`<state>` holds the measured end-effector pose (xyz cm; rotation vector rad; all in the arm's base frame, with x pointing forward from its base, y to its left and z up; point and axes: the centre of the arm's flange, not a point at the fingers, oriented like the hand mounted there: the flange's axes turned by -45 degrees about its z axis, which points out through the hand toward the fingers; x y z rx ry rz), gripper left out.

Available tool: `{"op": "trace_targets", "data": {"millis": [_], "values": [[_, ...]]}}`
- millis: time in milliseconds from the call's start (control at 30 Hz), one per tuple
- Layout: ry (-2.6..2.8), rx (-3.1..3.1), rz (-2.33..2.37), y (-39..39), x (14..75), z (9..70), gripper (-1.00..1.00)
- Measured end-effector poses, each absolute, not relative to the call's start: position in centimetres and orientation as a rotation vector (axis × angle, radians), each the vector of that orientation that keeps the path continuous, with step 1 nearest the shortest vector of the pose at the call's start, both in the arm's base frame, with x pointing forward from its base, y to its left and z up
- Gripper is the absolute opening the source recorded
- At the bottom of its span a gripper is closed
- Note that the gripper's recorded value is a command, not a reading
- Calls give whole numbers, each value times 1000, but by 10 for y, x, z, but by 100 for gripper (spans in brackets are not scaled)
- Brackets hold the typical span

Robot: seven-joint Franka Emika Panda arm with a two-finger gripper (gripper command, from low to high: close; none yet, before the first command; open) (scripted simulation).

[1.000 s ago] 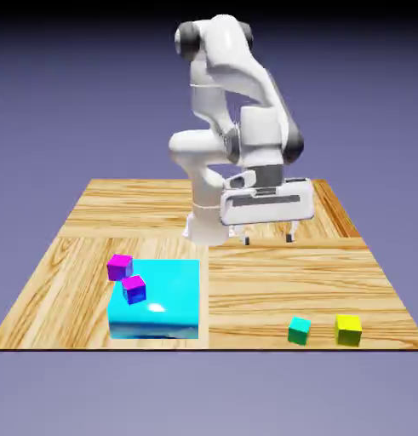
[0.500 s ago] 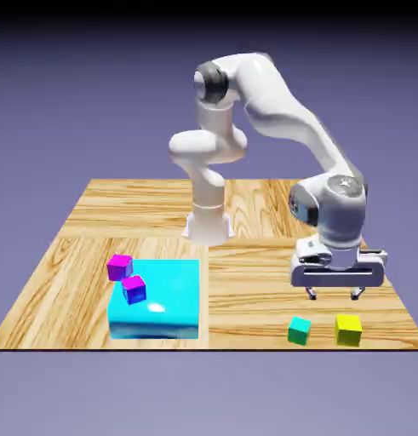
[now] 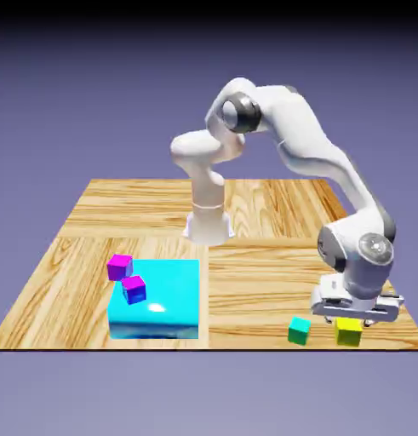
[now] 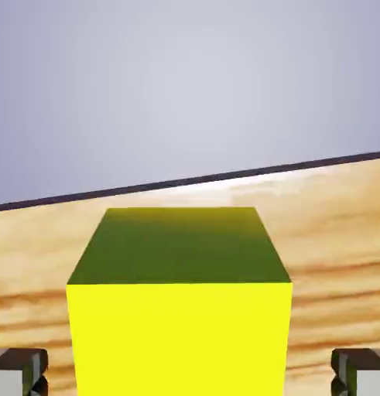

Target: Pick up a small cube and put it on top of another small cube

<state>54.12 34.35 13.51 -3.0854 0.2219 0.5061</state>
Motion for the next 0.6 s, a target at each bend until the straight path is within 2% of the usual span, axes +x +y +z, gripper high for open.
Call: {"op": "trace_targets", "data": {"millis": [267, 300, 600], "values": [[213, -3088, 421, 345, 542, 125, 0], [213, -3088, 419, 345, 542, 125, -100], [223, -3083, 503, 344, 541, 132, -100]]}}
